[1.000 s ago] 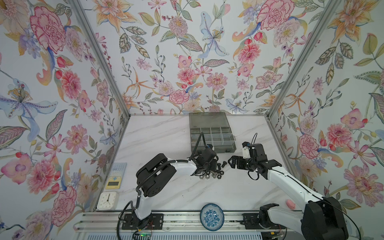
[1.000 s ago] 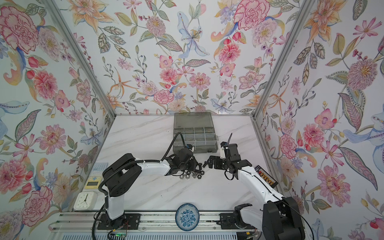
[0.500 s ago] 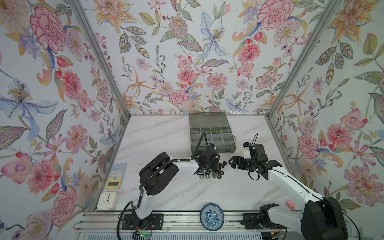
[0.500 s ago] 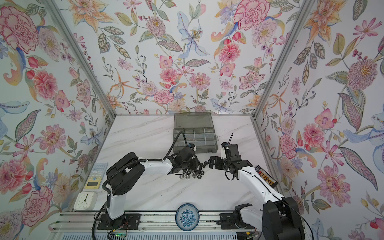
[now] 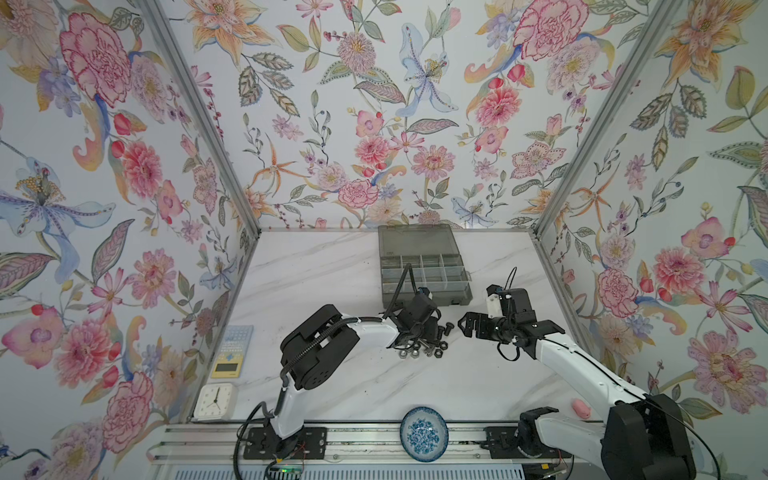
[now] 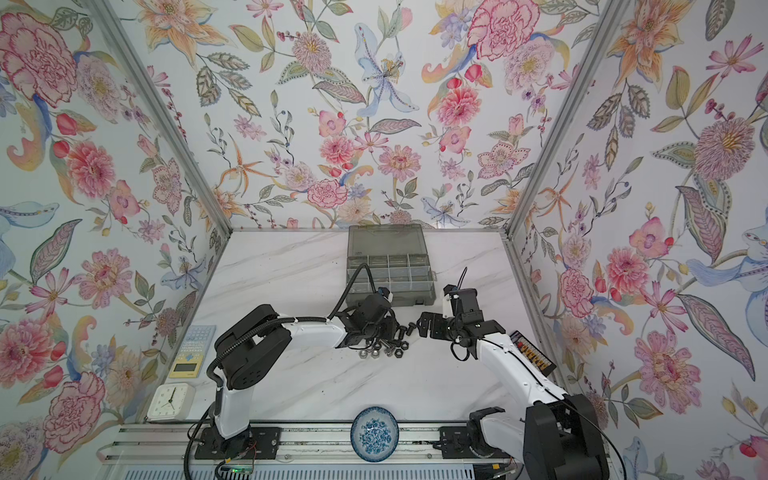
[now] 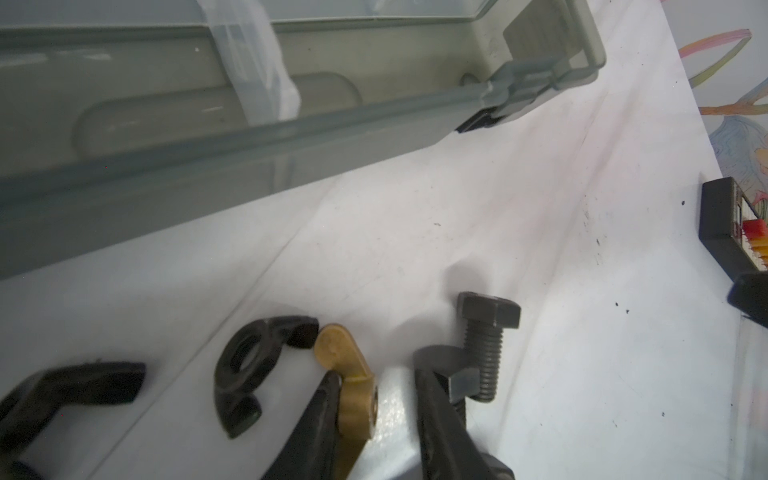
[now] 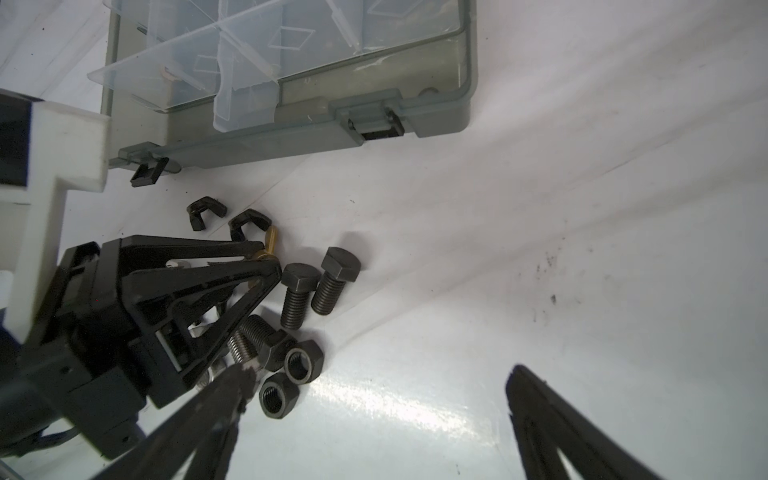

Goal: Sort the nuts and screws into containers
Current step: 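Return the left gripper to the pile and grasp another brass wing nut, then lift the second brass wing nut over the same box compartment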

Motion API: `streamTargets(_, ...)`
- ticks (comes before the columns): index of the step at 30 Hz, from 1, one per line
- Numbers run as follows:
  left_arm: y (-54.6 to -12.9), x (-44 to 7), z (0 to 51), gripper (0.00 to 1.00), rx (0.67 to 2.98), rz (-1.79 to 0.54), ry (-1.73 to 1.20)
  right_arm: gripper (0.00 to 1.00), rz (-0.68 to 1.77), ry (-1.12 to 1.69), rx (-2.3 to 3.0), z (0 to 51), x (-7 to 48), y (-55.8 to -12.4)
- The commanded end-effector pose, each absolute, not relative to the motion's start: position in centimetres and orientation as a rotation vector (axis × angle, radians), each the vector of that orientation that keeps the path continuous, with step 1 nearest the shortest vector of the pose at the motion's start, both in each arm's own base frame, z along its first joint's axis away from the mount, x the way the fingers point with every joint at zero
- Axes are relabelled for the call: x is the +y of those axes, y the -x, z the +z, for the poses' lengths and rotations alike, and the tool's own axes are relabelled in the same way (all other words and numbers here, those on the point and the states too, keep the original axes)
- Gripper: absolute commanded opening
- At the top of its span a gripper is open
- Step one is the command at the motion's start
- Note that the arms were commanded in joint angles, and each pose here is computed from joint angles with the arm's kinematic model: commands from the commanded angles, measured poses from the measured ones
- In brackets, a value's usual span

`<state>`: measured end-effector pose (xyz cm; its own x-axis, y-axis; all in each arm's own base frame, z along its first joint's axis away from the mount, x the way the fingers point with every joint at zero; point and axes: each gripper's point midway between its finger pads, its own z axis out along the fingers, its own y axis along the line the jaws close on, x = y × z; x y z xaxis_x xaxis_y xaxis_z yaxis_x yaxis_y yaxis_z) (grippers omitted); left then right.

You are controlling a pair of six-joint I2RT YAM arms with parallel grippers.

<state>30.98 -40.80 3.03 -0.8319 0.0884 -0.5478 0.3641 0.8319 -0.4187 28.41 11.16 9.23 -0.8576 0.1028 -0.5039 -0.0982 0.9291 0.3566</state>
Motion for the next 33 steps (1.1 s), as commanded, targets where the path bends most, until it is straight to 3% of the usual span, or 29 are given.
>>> streamTargets(1, -30.5, -40.6, 2.1, 0.33, 2.516, -0.677, -0.357, 0.99, 0.500, -0.002, 2.573, 8.5, 10.8, -27.8)
streamTargets(23, -30.4, -39.2, -0.2, 0.21, 2.564, -0.560, -0.364, 0.99, 0.503, -0.011, 2.578, 8.4, 10.8, -27.7)
streamTargets(33, -30.7, -39.3, 1.0, 0.00, 2.524, -0.583, -0.371, 0.99, 0.510, -0.019, 2.570, 8.6, 10.8, -27.6)
